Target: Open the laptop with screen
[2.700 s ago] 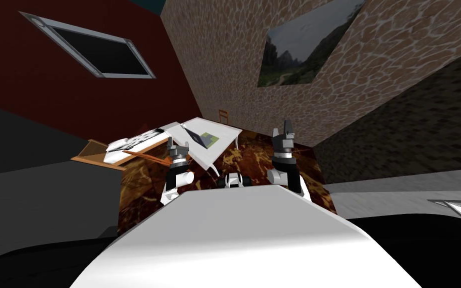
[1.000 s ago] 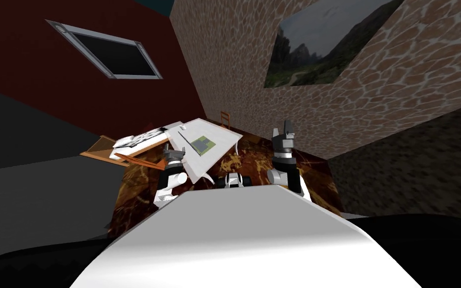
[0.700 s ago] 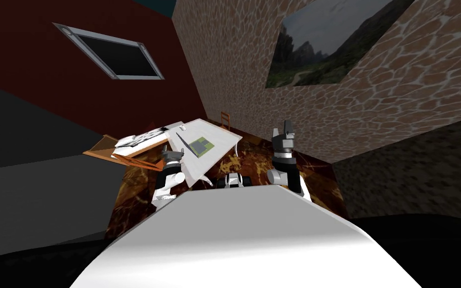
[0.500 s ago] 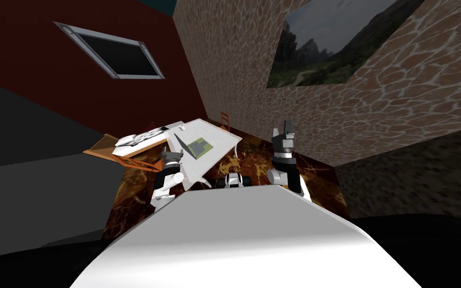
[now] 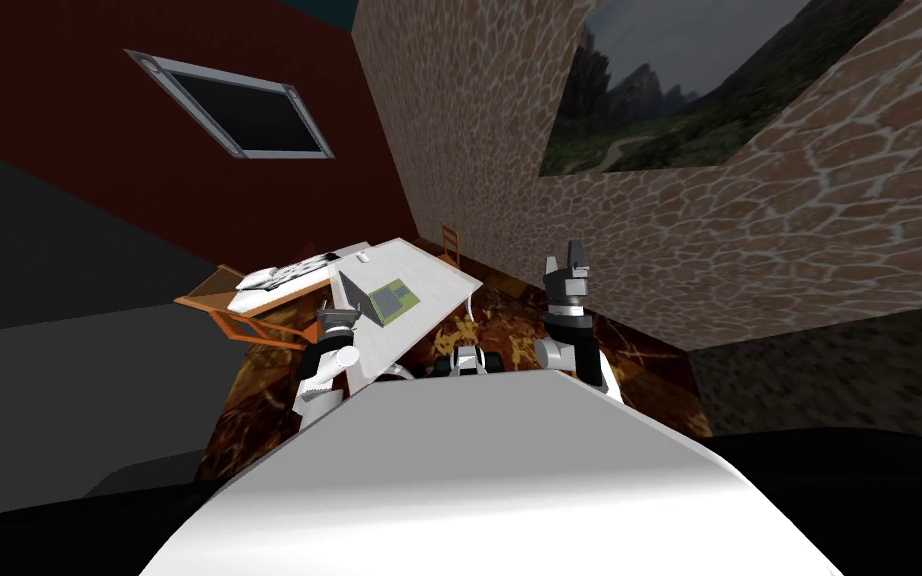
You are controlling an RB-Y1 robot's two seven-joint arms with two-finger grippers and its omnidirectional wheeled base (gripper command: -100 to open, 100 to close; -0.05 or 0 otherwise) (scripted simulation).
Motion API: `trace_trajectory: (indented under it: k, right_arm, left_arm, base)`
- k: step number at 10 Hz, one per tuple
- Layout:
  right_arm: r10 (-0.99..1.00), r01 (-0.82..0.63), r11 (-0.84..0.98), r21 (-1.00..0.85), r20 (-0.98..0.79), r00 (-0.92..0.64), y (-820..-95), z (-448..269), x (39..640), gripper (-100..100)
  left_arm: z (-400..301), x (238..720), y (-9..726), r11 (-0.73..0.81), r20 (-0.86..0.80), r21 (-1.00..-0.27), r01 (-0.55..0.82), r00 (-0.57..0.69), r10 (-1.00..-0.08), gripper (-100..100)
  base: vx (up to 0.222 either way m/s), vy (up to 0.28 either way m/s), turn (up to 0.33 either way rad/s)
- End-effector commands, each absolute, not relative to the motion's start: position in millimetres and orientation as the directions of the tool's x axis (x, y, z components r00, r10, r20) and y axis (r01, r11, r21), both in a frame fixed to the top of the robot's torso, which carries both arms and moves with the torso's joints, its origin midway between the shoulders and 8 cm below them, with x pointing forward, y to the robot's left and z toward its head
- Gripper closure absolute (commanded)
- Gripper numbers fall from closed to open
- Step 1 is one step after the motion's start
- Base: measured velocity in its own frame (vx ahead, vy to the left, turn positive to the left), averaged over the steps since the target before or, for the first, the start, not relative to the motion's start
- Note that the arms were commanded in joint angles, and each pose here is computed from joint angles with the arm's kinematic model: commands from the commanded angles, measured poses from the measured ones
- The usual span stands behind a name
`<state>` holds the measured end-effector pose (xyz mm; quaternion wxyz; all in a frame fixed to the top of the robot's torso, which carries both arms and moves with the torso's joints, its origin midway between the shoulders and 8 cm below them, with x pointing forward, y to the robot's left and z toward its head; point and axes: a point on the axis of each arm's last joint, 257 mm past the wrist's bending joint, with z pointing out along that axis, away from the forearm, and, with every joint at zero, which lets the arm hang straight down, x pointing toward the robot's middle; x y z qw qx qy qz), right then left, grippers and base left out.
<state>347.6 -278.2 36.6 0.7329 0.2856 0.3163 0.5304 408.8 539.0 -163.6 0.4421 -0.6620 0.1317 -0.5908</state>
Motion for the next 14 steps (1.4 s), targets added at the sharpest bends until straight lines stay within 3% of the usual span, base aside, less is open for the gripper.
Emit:
trace_trajectory:
  k: [1,3,4,8,11,12,13,14]
  right_arm:
    - [0.958,-0.597,0.274,0.754,-0.161,0.237,-278.2,36.6,347.6,0]
    - [0.958,-0.597,0.274,0.754,-0.161,0.237,-278.2,36.7,347.7,0]
    - [0.958,-0.597,0.274,0.754,-0.161,0.237,-278.2,36.7,347.7,0]
    - [0.958,-0.597,0.274,0.754,-0.161,0.237,-278.2,36.7,347.7,0]
    - [0.958,-0.597,0.274,0.754,-0.161,0.237,-278.1,36.7,347.7,0]
    - [0.958,-0.597,0.274,0.754,-0.161,0.237,-278.2,36.7,347.6,0]
    - [0.958,-0.597,0.274,0.754,-0.161,0.237,-278.2,36.7,347.6,0]
    - [0.958,-0.597,0.275,0.754,-0.161,0.237,-278.2,36.6,347.7,0]
  left_arm:
    - [-178.3,402.2,560.2,-0.625,0.717,-0.696,0.352,0.291,-0.634,-100]
    - [-177.4,402.0,557.4,-0.617,0.708,-0.704,0.351,0.287,-0.645,-100]
    - [-177.3,402.1,557.2,-0.617,0.708,-0.704,0.351,0.287,-0.645,100]
    - [-184.0,401.0,579.7,-0.476,0.528,-0.849,0.228,0.387,-0.756,100]
    - [-187.1,398.6,596.9,-0.369,0.390,-0.919,0.137,0.439,-0.809,100]
    - [-185.6,398.4,592.5,-0.399,0.431,-0.902,0.168,0.424,-0.796,100]
    - [-183.8,395.9,592.3,-0.444,0.489,-0.872,0.205,0.415,-0.768,-100]
    - [-182.4,394.6,592.0,-0.469,0.521,-0.854,0.227,0.407,-0.751,-100]
  base:
    - [0.119,-0.122,0.069]
    - [0.035,-0.033,0.007]
    - [0.006,-0.005,0.000]
    - [0.082,-0.130,0.009]
    - [0.082,-0.177,-0.034]
    - [0.048,-0.074,0.004]
    - [0.011,0.009,0.097]
    - [0.001,0.043,0.063]
